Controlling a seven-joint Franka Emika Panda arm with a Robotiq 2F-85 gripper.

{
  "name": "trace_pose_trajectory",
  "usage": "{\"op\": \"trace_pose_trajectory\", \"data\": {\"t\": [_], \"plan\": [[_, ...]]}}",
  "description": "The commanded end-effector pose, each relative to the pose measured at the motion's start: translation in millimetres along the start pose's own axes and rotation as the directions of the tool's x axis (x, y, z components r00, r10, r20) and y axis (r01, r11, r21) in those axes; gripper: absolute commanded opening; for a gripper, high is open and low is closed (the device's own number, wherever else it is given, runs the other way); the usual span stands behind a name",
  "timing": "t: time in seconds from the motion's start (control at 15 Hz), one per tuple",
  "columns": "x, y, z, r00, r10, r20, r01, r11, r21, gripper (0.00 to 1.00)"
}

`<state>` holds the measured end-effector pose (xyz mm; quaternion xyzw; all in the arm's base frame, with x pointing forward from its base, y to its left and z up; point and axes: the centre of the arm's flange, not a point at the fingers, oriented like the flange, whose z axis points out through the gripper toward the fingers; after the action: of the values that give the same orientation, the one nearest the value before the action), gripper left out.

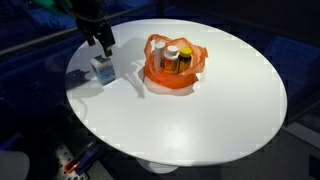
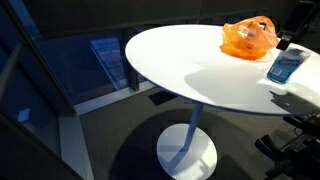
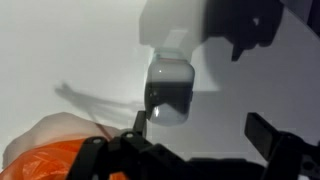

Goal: Pick up the mentos container and put it in the orange plastic

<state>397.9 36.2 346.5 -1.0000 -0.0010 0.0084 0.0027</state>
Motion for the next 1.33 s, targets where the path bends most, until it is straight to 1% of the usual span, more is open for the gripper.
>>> {"op": "trace_pose_trajectory", "data": {"t": [0.0, 0.6, 0.67, 0.73, 0.87, 0.93, 1.0, 1.27], "plan": [[2, -1, 12, 1.000, -0.007, 0.010, 0.007, 1.000, 0.020, 1.00], [3, 4, 32, 0.998, 0.016, 0.064, -0.017, 1.000, 0.008, 1.00], [2, 4, 33, 0.998, 0.017, 0.068, -0.018, 1.000, 0.007, 0.97], [2, 5, 33, 0.997, 0.020, 0.071, -0.020, 1.000, 0.007, 0.74], [2, 7, 33, 0.997, 0.025, 0.072, -0.026, 1.000, 0.010, 0.71], [2, 7, 31, 0.997, 0.027, 0.070, -0.027, 1.000, 0.010, 0.64], [2, 9, 29, 0.997, 0.030, 0.066, -0.031, 0.999, 0.011, 0.54], [4, 17, 17, 0.998, 0.047, 0.048, -0.048, 0.999, 0.018, 0.23]]}}
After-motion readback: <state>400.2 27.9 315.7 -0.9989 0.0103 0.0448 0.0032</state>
